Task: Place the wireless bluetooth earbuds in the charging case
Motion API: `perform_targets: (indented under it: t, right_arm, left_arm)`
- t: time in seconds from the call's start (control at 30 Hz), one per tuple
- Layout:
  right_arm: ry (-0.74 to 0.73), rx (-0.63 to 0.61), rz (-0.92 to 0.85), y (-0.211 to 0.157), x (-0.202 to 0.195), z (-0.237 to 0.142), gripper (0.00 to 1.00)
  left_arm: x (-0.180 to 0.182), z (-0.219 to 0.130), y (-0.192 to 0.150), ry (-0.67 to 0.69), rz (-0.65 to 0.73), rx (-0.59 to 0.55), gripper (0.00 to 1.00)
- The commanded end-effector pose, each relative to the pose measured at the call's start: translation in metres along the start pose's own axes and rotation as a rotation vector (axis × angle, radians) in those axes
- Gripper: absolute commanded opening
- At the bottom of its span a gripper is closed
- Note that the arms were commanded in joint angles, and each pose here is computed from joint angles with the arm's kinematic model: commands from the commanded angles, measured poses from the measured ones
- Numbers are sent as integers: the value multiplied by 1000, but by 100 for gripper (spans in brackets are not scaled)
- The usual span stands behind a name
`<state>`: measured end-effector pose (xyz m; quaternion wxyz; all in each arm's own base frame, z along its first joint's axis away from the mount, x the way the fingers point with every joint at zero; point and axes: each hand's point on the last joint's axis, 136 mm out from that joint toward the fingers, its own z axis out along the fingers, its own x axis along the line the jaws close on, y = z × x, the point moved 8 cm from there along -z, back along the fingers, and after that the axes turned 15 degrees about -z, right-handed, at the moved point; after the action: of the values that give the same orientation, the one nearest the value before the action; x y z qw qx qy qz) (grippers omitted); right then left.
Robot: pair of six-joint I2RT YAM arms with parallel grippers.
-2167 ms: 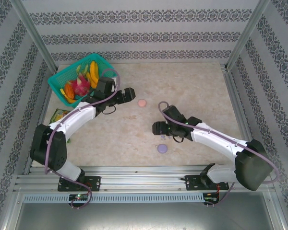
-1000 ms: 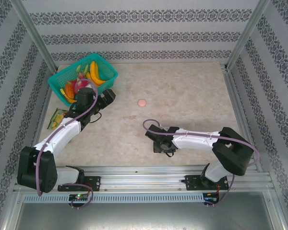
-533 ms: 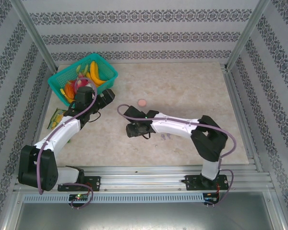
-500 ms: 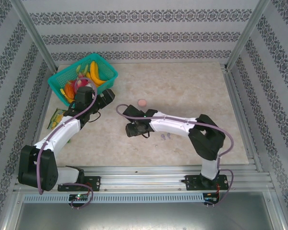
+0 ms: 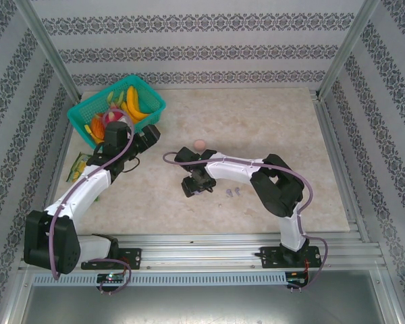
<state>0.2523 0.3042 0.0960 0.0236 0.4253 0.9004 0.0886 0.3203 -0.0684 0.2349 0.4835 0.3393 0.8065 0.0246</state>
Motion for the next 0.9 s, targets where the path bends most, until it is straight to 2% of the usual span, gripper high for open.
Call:
perform_targets:
  t: [0.0,0.3,0.87]
  right_arm:
    - [4,-14,77,4,-2,-14,73]
    - [5,-72,348,8,-3,-28,76]
    - [-50,26,293,9,10,0,74]
  left_arm:
    - [-9,-12,7,-13,7,-8,100]
    - [-8,-7,8,26,26,17,100]
    - [-2,0,8,54,10,11,100]
